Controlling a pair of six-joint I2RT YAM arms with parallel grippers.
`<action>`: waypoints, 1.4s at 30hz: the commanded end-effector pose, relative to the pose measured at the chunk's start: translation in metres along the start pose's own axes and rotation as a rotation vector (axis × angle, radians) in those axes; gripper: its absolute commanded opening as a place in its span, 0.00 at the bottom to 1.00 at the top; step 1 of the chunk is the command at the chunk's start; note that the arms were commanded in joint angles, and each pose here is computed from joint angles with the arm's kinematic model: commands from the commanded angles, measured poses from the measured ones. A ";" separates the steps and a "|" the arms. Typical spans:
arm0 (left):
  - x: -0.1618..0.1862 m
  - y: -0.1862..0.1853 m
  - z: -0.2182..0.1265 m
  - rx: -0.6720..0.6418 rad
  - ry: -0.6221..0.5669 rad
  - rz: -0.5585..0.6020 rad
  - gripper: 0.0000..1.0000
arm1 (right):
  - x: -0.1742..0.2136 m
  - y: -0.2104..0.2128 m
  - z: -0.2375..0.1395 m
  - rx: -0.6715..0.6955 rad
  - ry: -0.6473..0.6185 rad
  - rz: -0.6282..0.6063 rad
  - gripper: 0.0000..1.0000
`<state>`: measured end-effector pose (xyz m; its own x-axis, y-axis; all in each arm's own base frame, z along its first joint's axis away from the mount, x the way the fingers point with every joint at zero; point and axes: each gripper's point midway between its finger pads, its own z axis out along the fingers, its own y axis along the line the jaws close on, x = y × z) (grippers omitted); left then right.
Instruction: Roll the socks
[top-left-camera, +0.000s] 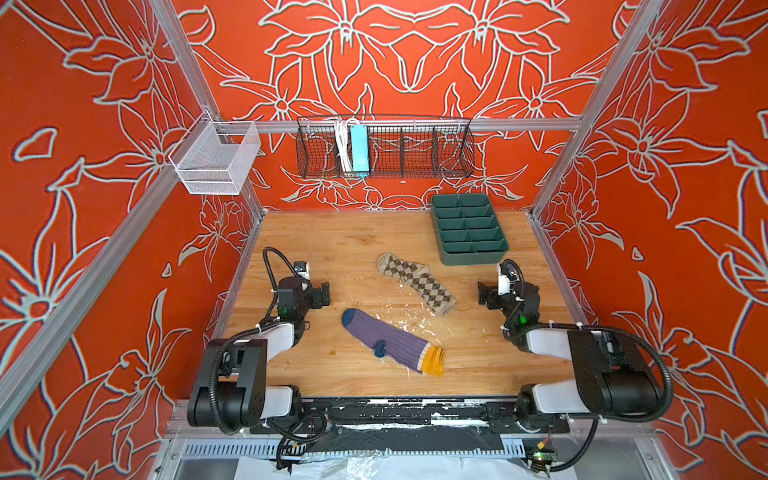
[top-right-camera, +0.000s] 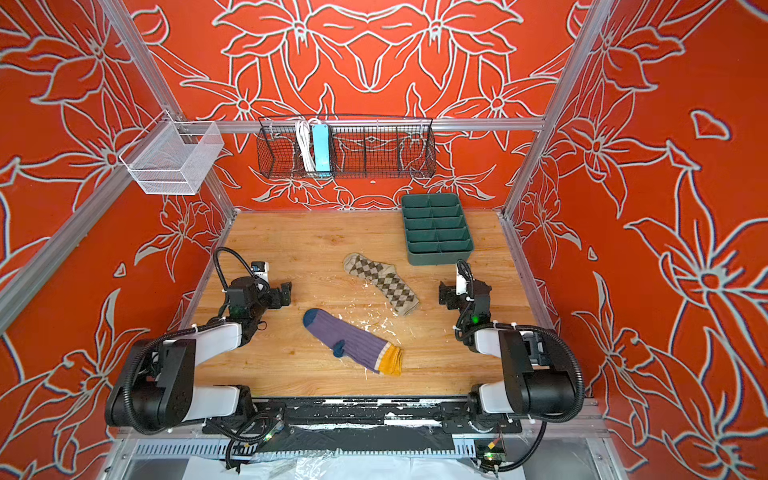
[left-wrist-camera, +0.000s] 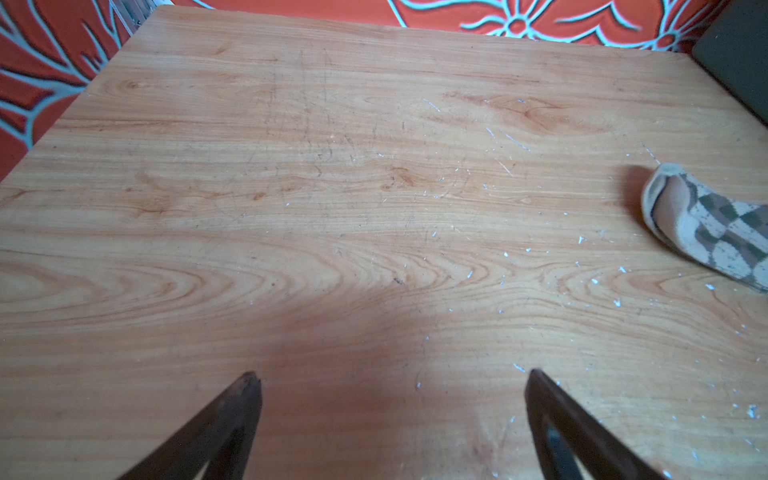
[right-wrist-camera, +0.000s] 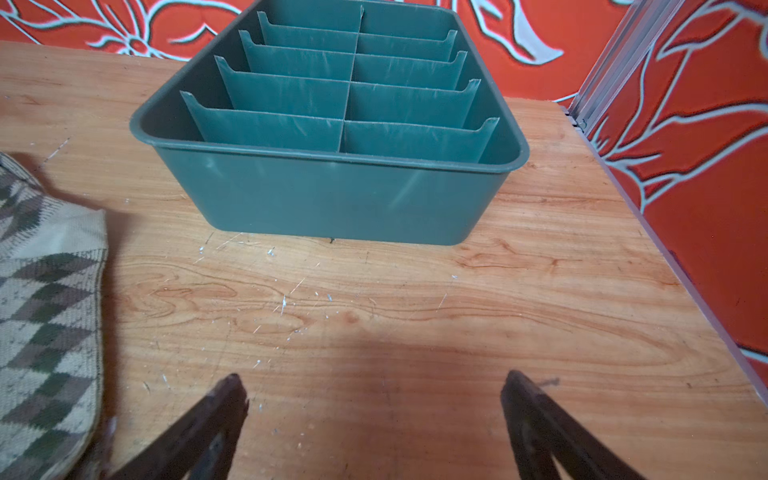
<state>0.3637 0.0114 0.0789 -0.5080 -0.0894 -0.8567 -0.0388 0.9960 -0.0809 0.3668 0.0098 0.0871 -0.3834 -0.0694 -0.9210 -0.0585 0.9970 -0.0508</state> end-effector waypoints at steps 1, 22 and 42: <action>-0.006 -0.001 0.000 0.010 -0.021 0.001 0.97 | -0.008 -0.003 0.003 0.010 -0.014 0.022 0.98; -0.006 -0.002 0.000 0.011 -0.023 0.001 0.97 | -0.008 -0.003 0.002 0.009 -0.014 0.022 0.98; -0.119 -0.054 -0.141 0.318 -0.162 -0.562 0.97 | -0.120 0.007 -0.148 -0.132 -0.202 0.616 0.98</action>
<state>0.3182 -0.0061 0.2784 -0.2311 -0.4893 -0.8409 -0.0240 0.8670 -0.4978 0.2866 0.0058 0.2847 -0.0521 0.4283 -0.9021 -0.0023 0.9033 0.4290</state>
